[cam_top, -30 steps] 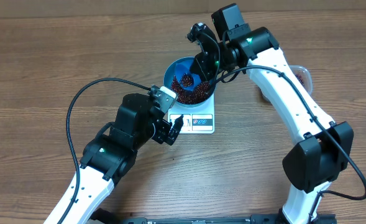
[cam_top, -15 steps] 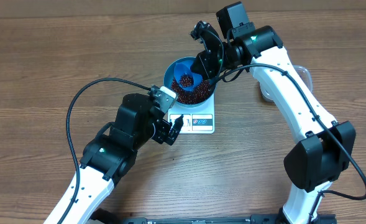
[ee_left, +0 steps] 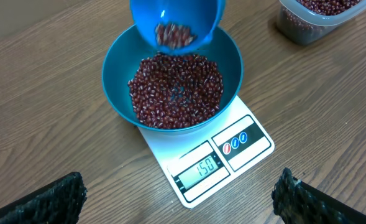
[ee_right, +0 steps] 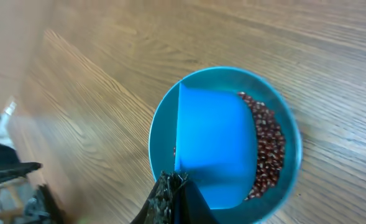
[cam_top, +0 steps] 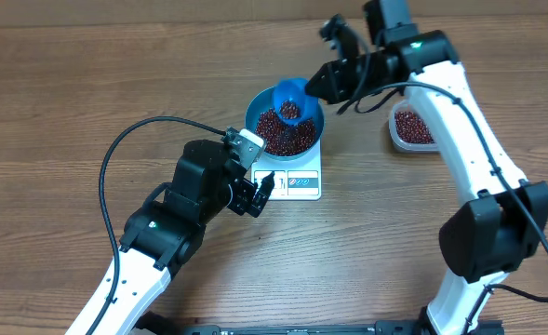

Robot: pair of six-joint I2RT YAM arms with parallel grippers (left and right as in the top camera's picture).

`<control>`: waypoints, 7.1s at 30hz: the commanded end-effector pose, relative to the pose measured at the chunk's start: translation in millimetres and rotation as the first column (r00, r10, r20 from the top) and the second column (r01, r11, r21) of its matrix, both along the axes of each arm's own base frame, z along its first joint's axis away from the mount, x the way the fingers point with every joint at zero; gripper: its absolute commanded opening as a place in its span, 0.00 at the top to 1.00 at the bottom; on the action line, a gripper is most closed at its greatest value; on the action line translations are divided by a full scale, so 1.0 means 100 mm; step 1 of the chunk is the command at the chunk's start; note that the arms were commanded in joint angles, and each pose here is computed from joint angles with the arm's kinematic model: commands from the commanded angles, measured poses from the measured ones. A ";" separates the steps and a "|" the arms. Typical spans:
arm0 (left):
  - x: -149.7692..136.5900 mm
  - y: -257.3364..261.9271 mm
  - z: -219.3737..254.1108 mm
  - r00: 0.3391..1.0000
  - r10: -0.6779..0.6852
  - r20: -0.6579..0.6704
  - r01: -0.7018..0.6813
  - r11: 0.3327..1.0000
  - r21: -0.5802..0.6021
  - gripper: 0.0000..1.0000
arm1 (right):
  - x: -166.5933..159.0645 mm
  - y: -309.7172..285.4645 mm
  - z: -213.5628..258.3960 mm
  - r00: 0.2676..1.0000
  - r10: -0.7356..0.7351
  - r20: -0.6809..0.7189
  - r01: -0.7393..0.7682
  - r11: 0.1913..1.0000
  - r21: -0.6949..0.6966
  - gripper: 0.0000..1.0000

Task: Scoop item into bowl and weigh 150g on scale
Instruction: 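Lift the blue scoop out of the teal bowl and carry it right, then lower the scoop into the clear bean container with the right gripper, then set the blue scoop down in the container and open the right gripper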

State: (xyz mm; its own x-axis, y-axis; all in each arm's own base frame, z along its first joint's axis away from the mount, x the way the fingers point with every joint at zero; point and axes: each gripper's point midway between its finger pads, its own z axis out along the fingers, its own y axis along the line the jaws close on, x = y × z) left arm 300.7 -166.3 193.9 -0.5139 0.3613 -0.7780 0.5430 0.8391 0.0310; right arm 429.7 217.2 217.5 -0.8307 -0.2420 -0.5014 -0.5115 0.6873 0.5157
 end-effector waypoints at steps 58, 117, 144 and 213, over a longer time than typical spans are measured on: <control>0.01 0.02 -0.02 1.000 -0.004 0.004 0.004 1.000 0.018 0.01 | 0.02 -2.61 0.17 0.745 -0.558 0.367 0.609 0.344 -0.714 0.96; 0.01 0.02 -0.02 1.000 -0.004 0.004 0.004 1.000 0.017 0.00 | 0.03 -2.61 -0.33 0.093 -0.996 -0.014 0.909 0.090 -0.408 0.00; 0.01 0.02 -0.02 1.000 -0.004 0.004 0.004 1.000 0.017 0.00 | -1.05 -2.76 -0.29 0.174 -0.984 0.041 0.621 0.077 -0.780 0.00; 0.01 0.02 -0.03 1.000 -0.004 0.001 0.004 1.000 0.018 0.00 | -0.56 -2.67 -0.66 0.335 -0.942 0.026 0.696 0.229 -0.681 0.00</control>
State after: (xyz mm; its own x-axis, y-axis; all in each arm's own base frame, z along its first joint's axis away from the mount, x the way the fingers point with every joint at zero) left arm 300.3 -166.1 193.2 -0.5163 0.3626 -0.7759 0.5431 0.8391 0.0307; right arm 369.5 -55.4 139.1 -0.7141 0.6663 -0.2145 0.6980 0.7011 -0.1460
